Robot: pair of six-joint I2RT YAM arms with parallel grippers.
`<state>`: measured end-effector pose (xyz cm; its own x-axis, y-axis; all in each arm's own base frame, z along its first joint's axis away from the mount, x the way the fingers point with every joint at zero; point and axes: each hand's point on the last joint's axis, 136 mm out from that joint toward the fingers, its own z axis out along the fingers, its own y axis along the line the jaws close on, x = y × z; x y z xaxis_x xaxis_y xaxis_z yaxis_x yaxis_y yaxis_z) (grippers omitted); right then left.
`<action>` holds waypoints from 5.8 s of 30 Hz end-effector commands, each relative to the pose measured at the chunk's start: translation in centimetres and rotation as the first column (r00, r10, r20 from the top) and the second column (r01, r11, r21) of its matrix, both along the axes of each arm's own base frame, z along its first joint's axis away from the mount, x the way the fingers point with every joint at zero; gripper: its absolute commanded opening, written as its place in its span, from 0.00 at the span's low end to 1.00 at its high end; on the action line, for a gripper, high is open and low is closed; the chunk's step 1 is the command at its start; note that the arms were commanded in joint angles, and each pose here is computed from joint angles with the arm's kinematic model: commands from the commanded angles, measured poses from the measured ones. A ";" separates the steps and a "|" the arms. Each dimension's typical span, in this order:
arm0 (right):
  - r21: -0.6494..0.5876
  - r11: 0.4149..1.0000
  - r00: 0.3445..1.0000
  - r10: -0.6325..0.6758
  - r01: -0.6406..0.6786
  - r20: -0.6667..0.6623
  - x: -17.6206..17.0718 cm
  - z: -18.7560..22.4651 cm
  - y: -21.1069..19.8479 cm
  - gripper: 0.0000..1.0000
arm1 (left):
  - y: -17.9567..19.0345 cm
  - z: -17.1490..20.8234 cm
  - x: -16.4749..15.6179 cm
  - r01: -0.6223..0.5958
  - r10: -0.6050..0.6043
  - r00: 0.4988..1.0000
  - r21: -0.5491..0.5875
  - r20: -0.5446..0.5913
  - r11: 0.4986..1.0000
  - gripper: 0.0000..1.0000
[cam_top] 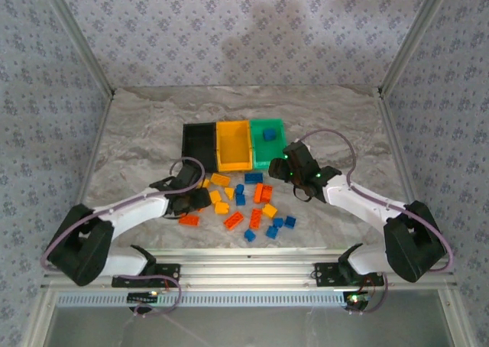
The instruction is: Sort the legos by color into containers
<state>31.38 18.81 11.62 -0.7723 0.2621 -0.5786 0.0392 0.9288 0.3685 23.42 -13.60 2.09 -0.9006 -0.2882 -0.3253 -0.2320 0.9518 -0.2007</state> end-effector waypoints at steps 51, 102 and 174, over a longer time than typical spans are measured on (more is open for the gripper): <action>0.023 0.996 0.995 -0.086 0.087 -0.054 -2.5 -0.7 -3.0 0.73 | -15.1 11.2 20.9 0.231 -0.275 0.922 0.185 0.271 0.955 0.53; -0.386 0.877 0.925 0.149 -0.286 -0.348 -10.1 -7.5 -1.4 0.56 | -4.5 14.2 -1.1 0.262 -0.166 0.867 -0.148 0.470 0.954 0.99; 0.035 0.937 0.938 0.347 -0.347 -0.002 1.1 5.0 16.8 0.73 | 2.4 13.2 -3.2 0.014 0.057 0.894 -0.153 0.445 0.988 0.99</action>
